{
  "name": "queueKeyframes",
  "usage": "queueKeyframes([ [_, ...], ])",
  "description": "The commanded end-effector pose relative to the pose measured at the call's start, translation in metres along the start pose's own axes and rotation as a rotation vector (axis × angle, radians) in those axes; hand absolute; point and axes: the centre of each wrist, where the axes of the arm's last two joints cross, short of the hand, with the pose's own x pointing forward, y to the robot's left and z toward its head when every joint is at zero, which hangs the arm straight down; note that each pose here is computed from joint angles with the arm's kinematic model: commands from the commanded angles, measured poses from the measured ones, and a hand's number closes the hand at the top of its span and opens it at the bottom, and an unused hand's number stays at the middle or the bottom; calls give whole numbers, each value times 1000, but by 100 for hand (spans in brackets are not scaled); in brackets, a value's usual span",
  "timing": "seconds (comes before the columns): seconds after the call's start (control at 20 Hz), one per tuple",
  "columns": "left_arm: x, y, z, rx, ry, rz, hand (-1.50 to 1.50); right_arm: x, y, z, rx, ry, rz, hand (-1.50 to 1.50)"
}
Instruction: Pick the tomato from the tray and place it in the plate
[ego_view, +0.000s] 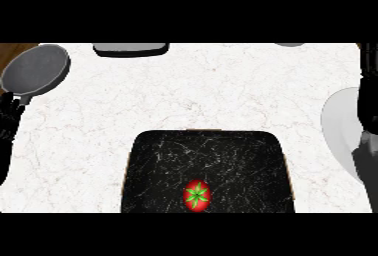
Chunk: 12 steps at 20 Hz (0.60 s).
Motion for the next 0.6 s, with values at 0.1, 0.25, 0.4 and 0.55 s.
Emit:
queueKeyframes([
  [0.1, -8, -26, 10, -30, 187, 14, 0, 4, 62, 41, 96, 208, -183, 150],
  [0.25, -29, -62, 28, -71, 346, 60, 0, 13, 132, 81, 207, 372, -334, 150],
  [0.4, -37, -55, 37, -65, 361, 79, 0, -25, 16, 58, 343, 172, 578, 150],
  [0.55, -40, -75, 42, -64, 425, 122, 0, -25, 82, 127, 163, 264, 415, 150],
])
